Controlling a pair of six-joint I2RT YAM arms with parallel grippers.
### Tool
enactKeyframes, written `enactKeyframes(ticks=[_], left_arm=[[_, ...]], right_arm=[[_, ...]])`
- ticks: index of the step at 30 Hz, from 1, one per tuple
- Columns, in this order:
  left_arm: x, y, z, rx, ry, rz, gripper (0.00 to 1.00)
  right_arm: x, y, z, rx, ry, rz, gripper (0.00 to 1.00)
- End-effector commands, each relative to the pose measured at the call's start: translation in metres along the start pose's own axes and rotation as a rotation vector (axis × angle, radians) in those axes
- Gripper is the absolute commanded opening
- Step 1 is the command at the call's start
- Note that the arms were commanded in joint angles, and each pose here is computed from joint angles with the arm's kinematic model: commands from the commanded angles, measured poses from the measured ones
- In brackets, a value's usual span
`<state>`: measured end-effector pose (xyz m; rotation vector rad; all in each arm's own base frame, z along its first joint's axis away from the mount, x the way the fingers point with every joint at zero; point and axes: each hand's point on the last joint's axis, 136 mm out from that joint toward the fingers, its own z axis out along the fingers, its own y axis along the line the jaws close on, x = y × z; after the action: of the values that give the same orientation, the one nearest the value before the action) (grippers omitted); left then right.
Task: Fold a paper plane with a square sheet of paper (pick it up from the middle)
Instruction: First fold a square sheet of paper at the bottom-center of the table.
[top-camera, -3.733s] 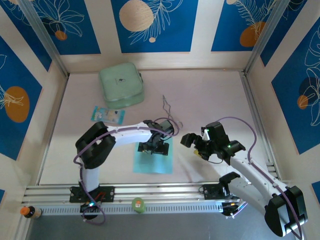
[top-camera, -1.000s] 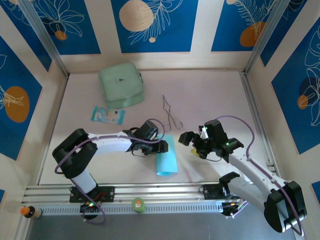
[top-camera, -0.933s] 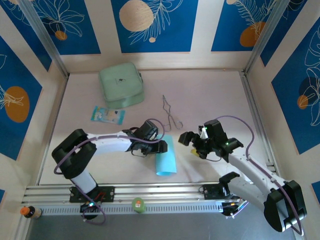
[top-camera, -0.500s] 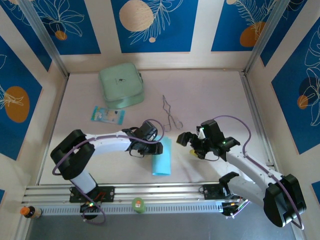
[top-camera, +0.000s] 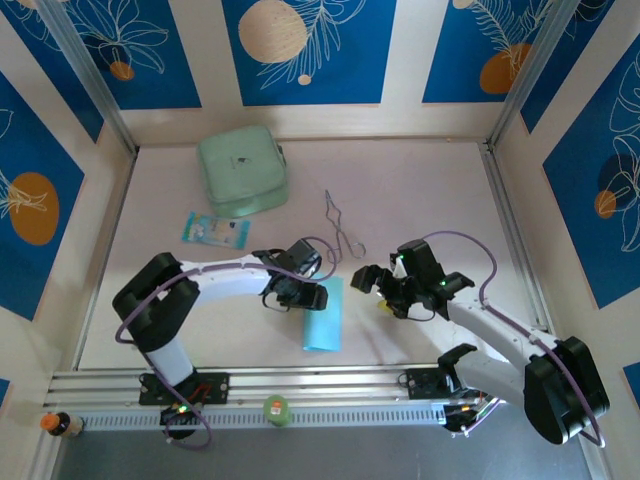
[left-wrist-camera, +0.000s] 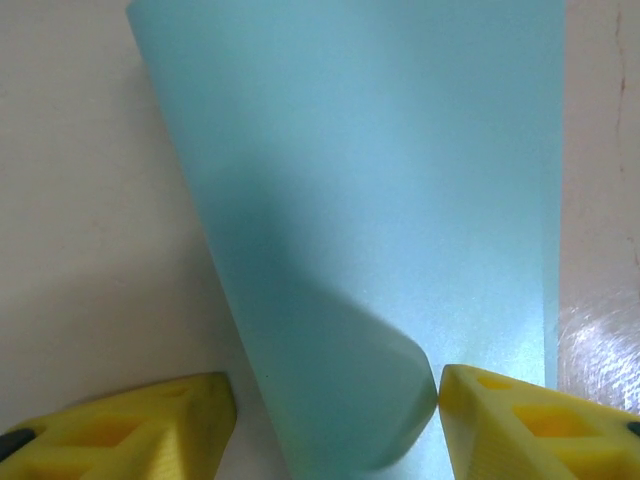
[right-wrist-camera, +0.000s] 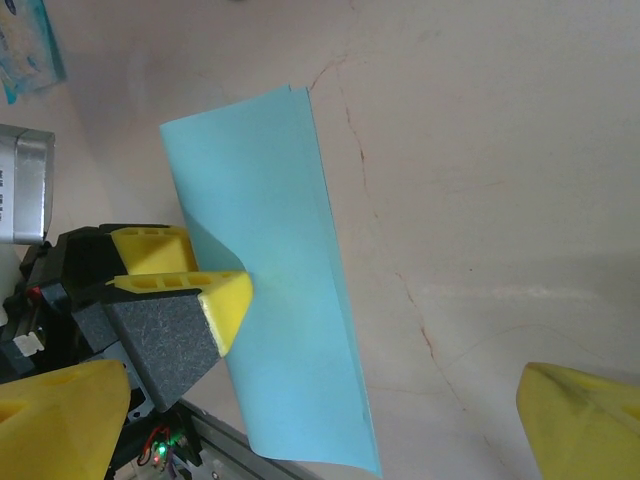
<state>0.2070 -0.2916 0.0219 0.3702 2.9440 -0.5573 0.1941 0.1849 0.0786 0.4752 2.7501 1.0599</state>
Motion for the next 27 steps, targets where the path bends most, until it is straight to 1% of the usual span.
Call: enactKeyframes(ticks=[1,5,11,15,23,27], left_arm=[[0.009,0.024,0.016,-0.096,0.049,0.024,0.61],[0.005,0.029,0.018,-0.136,0.049,0.030,0.63],[0.003,0.036,0.022,-0.193,0.070,0.055,0.64],[0.001,0.036,0.022,-0.193,0.061,0.056,0.66],[-0.011,0.033,0.015,-0.224,0.046,0.111,0.65],[-0.011,0.035,0.017,-0.234,0.051,0.109,0.65]], right_arm=[[0.003,-0.004,0.003,0.008,0.011,0.011,0.99],[0.004,-0.004,0.003,0.007,0.013,0.009,0.99],[0.005,-0.004,0.004,0.005,0.019,0.007,0.99],[0.008,0.002,0.006,-0.034,0.038,-0.024,0.99],[0.009,0.000,0.009,-0.021,0.046,-0.021,0.99],[0.009,-0.002,0.010,-0.015,0.049,-0.019,0.99]])
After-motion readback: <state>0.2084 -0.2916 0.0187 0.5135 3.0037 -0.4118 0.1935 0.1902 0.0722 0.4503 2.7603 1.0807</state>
